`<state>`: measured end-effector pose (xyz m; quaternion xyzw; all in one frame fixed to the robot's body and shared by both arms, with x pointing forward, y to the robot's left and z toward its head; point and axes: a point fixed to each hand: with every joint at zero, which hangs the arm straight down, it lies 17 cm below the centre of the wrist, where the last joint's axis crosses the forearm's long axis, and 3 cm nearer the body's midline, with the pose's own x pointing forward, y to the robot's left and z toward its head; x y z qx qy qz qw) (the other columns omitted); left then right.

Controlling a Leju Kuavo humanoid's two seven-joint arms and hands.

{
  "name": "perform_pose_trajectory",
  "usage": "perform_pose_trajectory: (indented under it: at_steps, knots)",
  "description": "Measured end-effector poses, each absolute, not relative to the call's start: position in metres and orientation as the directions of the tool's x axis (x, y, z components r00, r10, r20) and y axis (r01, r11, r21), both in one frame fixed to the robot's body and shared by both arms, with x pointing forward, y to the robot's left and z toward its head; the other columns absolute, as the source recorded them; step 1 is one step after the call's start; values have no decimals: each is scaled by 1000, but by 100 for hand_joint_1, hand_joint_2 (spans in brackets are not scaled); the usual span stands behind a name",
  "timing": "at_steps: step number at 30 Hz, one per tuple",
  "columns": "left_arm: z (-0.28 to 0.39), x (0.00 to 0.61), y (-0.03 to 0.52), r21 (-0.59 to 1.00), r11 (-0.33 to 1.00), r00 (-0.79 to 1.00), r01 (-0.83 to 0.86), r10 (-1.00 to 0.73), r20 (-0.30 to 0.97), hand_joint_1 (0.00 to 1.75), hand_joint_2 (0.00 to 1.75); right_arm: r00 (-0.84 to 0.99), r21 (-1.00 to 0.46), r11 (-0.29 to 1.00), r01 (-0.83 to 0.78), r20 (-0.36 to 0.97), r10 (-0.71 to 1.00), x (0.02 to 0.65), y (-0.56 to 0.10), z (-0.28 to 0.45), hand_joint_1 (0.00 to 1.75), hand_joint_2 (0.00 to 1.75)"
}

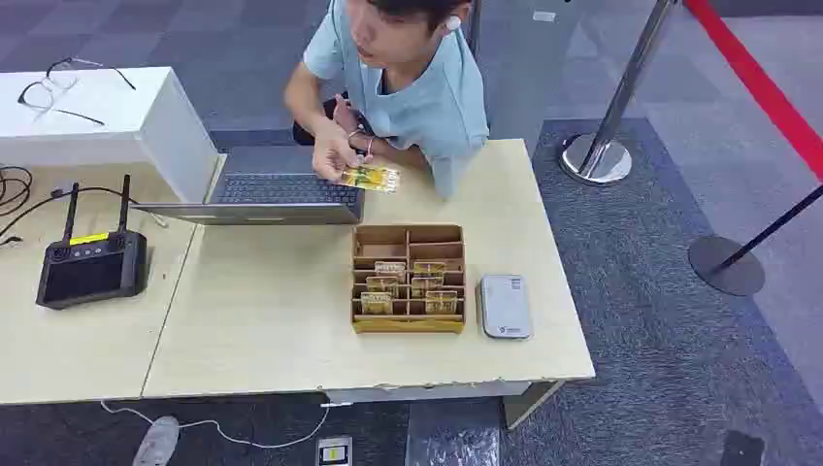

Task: Pass the card to the sensor for recognition and then transmit it.

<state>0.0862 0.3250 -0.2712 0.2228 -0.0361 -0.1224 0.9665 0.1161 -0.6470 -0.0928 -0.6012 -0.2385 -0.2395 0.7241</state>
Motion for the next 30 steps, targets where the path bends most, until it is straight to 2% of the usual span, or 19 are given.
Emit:
perform_pose_trajectory:
  at_steps: [1, 5, 7, 12, 24, 30]
  knots:
    - [-271, 87, 325, 443, 870, 967, 219, -254, 20, 0, 175, 755, -750, 100, 653, 655, -15, 107, -660, -69, 0, 175]
    - [-271, 85, 328, 449, 867, 967, 217, -254, 22, 0, 175, 801, -794, -118, 597, 581, 146, 97, -703, 51, 0, 175]
    - [-270, 90, 327, 449, 867, 966, 216, -256, 29, 0, 175, 782, -769, -197, 608, 538, 315, 122, -695, 117, 0, 175]
    - [-271, 89, 324, 444, 868, 965, 221, -262, 31, 0, 175, 653, -632, -267, 727, 519, 551, 161, -644, 233, 0, 175]
    - [-271, 91, 317, 437, 870, 961, 229, -273, 40, 0, 175, 369, -377, -197, 905, 467, 804, 182, -532, 382, 0, 175]
    - [-271, 91, 316, 436, 868, 959, 237, -282, 41, 0, 175, 247, -300, -116, 947, 449, 859, 188, -487, 417, 0, 175]
